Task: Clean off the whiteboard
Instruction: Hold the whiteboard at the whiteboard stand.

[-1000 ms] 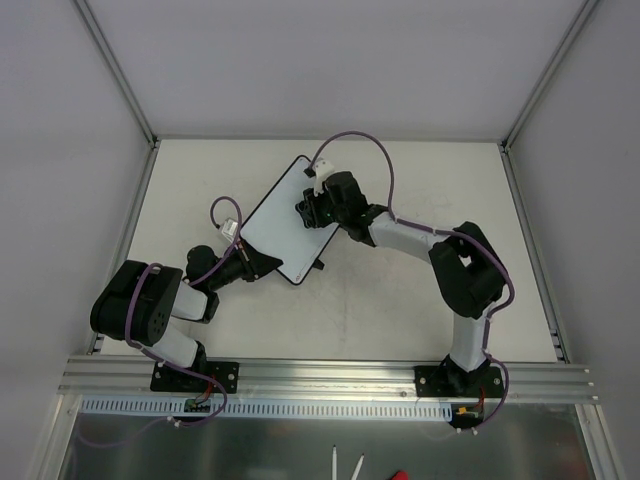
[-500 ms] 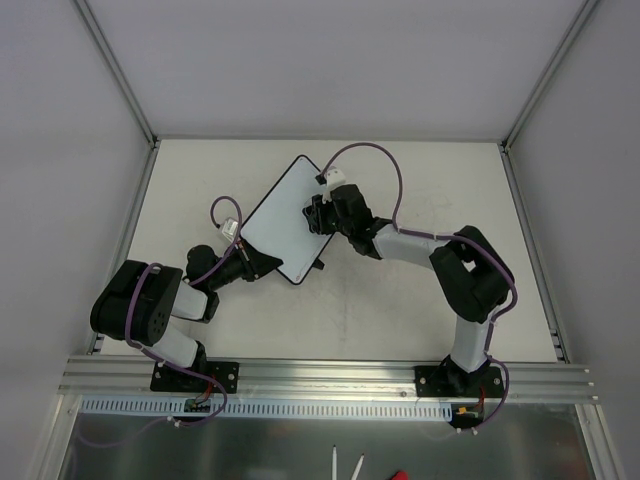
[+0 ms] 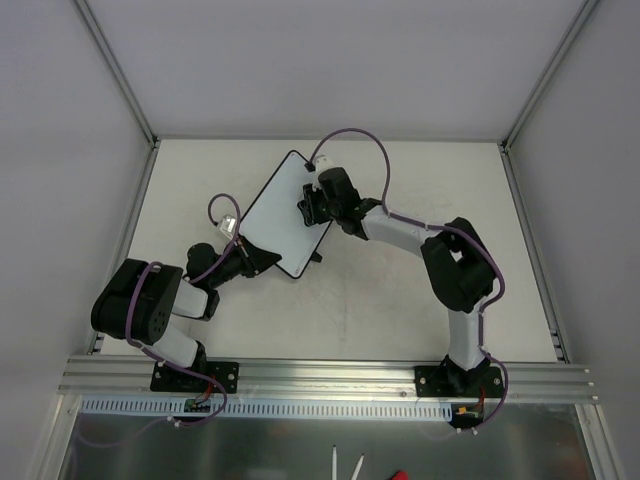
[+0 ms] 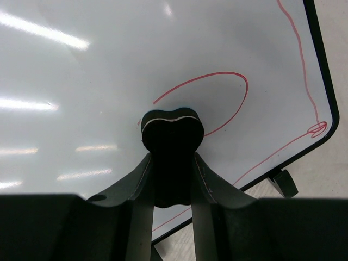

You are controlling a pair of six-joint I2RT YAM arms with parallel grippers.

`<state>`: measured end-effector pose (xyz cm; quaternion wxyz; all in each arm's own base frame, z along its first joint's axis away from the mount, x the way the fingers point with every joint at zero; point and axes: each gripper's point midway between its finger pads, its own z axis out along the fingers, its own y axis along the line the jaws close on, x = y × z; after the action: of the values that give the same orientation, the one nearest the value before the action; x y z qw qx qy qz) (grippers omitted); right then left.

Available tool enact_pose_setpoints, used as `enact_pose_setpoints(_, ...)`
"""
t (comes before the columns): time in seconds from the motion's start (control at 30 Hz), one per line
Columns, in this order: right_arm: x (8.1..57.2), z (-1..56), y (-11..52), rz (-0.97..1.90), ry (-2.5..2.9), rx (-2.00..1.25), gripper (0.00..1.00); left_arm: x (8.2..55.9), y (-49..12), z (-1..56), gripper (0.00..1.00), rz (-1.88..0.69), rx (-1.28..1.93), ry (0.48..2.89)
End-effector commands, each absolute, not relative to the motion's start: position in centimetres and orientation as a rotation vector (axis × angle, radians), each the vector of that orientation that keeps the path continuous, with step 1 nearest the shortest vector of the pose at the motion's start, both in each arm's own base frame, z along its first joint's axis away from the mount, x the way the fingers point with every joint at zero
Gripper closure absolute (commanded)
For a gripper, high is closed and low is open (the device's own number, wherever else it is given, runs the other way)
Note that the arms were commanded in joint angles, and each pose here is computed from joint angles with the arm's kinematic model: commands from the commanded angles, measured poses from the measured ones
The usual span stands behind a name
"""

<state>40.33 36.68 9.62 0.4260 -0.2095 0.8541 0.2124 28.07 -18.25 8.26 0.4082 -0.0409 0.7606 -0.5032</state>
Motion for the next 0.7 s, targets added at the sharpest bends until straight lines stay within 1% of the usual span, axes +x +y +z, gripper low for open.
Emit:
enact_pose_setpoints(0.0, 41.5, 9.2, 37.7, 0.533, 2.156, -0.524, 1.0, 28.4, -19.7, 15.4, 1.0, -1.296, 0.183, 1.584)
enact_pose_setpoints(0.43, 44.6, 14.3, 39.3, 0.54, 2.066, -0.525, 1.0, 28.4, -19.8, 15.2, 1.0, -1.303, 0.186, 1.591)
enact_pose_setpoints(0.5, 44.3, 13.9, 39.5, 0.559, 2.091, -0.548, 1.0, 28.4, -19.7, 15.1, 1.0, -1.302, 0.183, 1.594)
enact_pose_setpoints(0.53, 44.6, 14.5, 39.9, 0.567, 2.079, -0.55, 1.0, 28.4, -19.8, 15.1, 1.0, -1.304, 0.184, 1.594)
enact_pose_setpoints(0.67, 45.3, 13.6, 39.9, 0.561, 2.1, -0.546, 1.0, 28.4, -19.8, 15.2, 1.0, -1.303, 0.185, 1.592)
